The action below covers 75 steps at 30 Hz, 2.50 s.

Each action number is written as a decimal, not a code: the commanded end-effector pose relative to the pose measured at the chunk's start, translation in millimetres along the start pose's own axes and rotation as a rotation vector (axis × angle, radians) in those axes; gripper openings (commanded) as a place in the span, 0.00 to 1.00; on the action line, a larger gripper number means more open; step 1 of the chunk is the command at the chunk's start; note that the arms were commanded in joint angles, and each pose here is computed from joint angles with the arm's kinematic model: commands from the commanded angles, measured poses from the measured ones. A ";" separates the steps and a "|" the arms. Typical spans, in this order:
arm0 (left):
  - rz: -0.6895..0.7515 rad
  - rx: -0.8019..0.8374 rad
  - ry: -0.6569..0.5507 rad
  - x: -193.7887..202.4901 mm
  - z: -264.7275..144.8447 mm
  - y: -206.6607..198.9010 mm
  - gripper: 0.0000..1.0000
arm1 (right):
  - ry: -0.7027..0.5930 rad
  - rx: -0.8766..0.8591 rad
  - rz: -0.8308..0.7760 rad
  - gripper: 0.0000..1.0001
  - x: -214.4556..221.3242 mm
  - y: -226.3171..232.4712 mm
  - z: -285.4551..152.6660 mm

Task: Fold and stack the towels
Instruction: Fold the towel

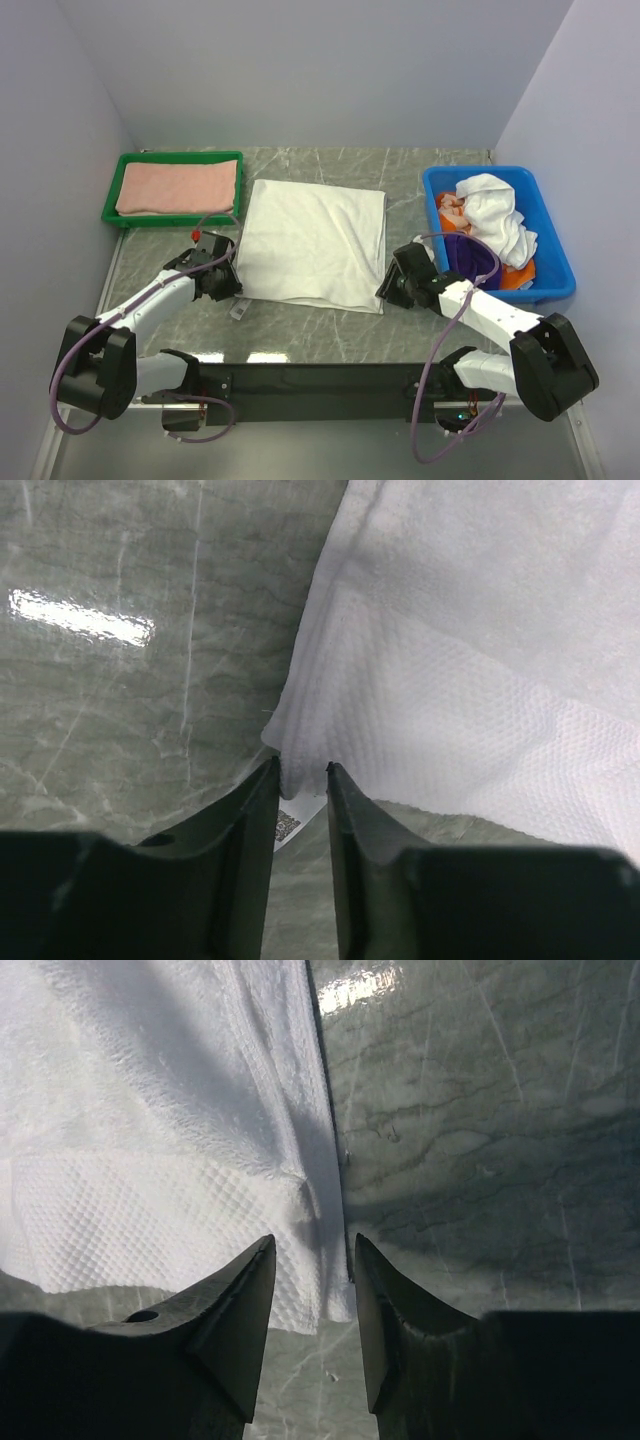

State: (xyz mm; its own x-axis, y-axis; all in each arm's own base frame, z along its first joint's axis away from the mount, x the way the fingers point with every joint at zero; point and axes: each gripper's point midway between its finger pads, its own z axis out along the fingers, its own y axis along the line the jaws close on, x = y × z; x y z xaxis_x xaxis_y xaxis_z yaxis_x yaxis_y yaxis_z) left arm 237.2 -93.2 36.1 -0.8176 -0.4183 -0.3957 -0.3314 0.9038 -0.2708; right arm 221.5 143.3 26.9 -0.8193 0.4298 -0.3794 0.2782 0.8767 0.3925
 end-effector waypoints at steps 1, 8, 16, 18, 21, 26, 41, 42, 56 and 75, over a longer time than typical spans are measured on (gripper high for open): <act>-0.017 0.008 -0.038 -8.0 -2.2 -4.2 0.30 | -0.022 -0.016 0.025 0.43 -5.8 3.0 -0.5; -0.022 0.008 -0.042 -10.1 -0.6 -5.6 0.24 | -0.013 -0.023 0.017 0.34 -4.7 4.2 2.1; -0.023 0.005 -0.044 -10.2 -0.3 -5.1 0.22 | 0.007 -0.047 -0.002 0.28 -4.2 10.9 5.0; -0.023 0.005 -0.047 -11.2 -0.4 -5.6 0.22 | 0.016 -0.048 -0.006 0.28 -3.4 12.0 6.6; -0.023 0.003 -0.048 -11.8 -0.6 -5.3 0.22 | 0.030 -0.058 -0.014 0.27 -1.3 13.9 7.5; -0.029 -0.012 -0.055 -13.6 -0.2 -3.6 0.18 | 0.021 -0.035 -0.041 0.07 -4.2 10.6 5.9; -0.085 -0.107 -0.098 -17.4 0.0 14.3 0.01 | -0.030 0.076 -0.104 0.00 -27.6 -11.5 -14.3; -0.087 -0.115 -0.100 -17.1 -0.2 16.2 0.01 | -0.020 0.076 -0.107 0.00 -25.2 -12.0 -13.6; -0.133 -0.172 -0.095 -8.8 5.6 29.8 0.01 | 0.065 0.120 -0.100 0.01 0.4 -31.9 7.8; -0.100 -0.136 -0.253 -58.7 -44.6 10.5 0.77 | -0.174 0.008 -0.184 0.47 -77.1 24.9 -38.5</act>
State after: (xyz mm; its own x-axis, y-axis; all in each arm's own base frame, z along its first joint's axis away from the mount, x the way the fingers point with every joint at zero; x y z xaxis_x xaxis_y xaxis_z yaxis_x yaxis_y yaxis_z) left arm 240.5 -61.0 55.5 -0.6976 -0.5196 -0.4934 -0.4953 0.8473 -0.1920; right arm 234.8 125.0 49.2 -0.8503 0.2965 -0.4349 0.1806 0.9404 0.2881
